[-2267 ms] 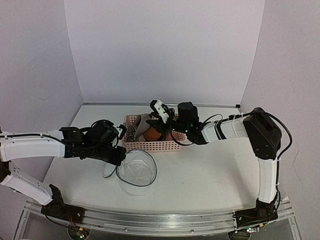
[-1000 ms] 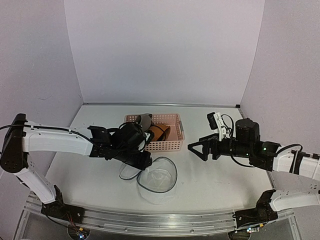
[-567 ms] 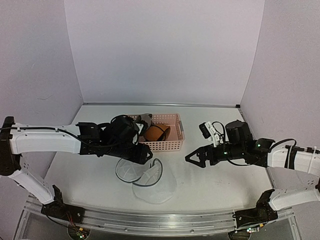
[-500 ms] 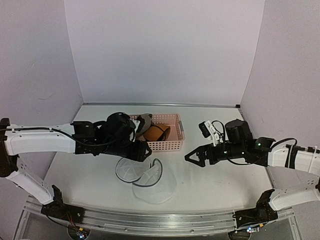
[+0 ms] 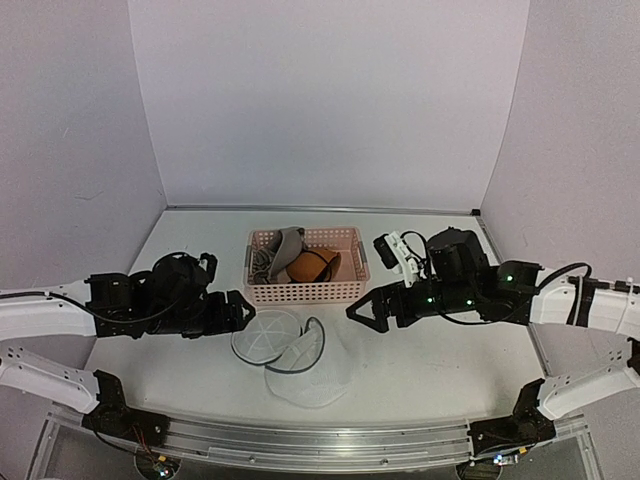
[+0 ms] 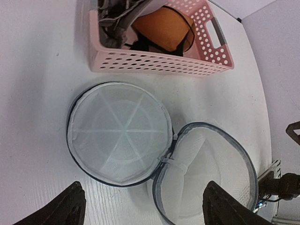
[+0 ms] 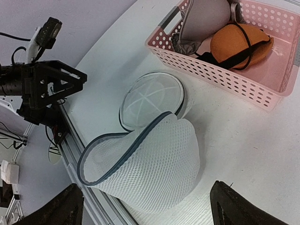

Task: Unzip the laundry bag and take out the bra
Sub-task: Place the laundry bag at the center of the board, then pick up the laundry bag at the center of the board.

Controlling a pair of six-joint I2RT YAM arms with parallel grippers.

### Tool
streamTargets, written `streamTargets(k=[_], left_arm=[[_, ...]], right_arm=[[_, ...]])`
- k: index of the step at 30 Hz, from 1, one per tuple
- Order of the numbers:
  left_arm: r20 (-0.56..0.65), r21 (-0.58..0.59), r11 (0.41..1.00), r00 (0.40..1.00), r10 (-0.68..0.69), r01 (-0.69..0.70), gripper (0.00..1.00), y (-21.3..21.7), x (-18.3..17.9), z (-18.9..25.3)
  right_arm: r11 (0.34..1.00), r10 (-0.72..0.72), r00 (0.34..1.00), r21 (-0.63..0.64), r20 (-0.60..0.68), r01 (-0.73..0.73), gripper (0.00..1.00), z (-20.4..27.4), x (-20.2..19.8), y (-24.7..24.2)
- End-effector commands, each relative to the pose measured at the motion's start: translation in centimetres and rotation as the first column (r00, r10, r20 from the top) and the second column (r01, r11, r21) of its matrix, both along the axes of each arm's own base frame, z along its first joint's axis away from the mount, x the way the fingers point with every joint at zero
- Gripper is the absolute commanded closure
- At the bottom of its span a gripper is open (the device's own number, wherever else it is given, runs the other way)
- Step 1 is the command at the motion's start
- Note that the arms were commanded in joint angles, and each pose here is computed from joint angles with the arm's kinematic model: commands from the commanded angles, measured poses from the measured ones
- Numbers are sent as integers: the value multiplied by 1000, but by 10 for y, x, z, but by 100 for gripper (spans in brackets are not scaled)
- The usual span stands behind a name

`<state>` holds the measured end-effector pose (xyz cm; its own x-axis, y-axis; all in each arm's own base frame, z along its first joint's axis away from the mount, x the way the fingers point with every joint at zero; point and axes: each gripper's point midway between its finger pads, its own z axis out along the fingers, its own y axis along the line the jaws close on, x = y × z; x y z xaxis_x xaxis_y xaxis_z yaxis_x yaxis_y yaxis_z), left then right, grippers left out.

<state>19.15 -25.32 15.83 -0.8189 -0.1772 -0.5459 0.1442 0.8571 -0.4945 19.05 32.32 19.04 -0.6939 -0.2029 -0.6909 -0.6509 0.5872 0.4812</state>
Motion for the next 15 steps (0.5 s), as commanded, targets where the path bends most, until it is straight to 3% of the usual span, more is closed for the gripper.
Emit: streamTargets(k=[1,8,15], left_arm=[[-68,-130,983,991,118,-126,11,11,-2,-12],[-187,-390,907,979,88,-156,9,3,-7,-45],[-267,-535,812,958,102,-235,8,11,-14,-64]], right_arm=[[1000,-28,999,12,38,27,5,16,8,10],[1000,-17,999,-8,42,17,5,8,5,16],[1000,-16,999,-6,39,17,5,4,2,15]])
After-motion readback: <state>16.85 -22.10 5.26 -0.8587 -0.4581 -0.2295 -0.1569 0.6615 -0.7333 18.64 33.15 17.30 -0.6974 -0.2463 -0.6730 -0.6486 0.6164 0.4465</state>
